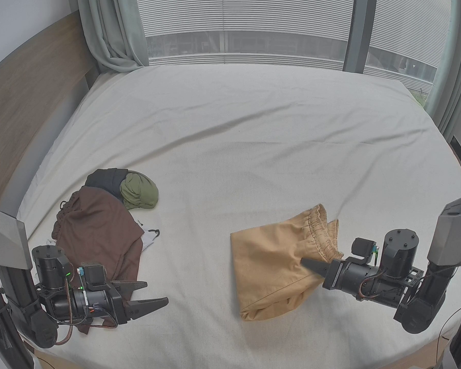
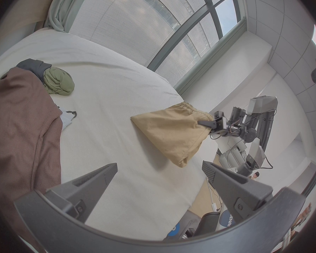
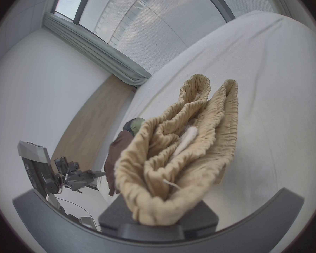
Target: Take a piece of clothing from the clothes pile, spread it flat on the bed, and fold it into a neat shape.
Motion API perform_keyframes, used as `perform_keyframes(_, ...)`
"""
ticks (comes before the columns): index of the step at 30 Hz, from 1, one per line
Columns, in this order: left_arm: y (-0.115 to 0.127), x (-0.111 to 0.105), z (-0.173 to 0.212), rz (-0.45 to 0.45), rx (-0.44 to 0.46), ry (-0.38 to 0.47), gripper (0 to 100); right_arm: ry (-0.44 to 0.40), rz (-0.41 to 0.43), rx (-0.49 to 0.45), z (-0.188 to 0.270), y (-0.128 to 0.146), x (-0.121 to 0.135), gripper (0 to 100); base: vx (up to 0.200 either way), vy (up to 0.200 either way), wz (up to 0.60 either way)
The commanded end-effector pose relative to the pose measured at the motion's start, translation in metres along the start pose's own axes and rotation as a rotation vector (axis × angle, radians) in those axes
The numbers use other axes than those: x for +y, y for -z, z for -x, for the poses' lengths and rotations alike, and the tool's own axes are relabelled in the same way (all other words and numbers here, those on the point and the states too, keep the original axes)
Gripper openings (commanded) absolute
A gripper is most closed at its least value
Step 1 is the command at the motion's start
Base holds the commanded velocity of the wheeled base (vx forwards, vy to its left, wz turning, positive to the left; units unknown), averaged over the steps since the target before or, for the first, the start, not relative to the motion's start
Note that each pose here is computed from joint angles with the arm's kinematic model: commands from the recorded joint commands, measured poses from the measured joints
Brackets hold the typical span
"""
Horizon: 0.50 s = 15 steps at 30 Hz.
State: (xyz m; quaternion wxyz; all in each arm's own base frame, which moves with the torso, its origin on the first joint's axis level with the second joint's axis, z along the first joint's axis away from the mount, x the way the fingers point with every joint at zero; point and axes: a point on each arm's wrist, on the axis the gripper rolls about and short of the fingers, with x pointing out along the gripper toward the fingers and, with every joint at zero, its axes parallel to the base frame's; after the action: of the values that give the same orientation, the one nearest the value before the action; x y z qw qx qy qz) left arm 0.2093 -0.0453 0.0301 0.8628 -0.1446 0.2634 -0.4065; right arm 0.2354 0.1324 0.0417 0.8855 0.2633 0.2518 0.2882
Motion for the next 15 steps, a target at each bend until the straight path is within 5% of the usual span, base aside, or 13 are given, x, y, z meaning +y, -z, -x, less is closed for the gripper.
perform_keyframes(1, 0.003, -0.002, 0.002, 0.013, 0.012, -0.002, 100, -0.079, 0.032, -0.069, 0.008, -0.015, 0.022, 0, 0.0, 0.0, 0.0)
perform_keyframes(15, 0.003, -0.001, 0.003, 0.014, 0.01, -0.006, 100, -0.151, 0.059, -0.124, -0.011, -0.035, 0.042, 0, 0.0, 0.0, 0.0)
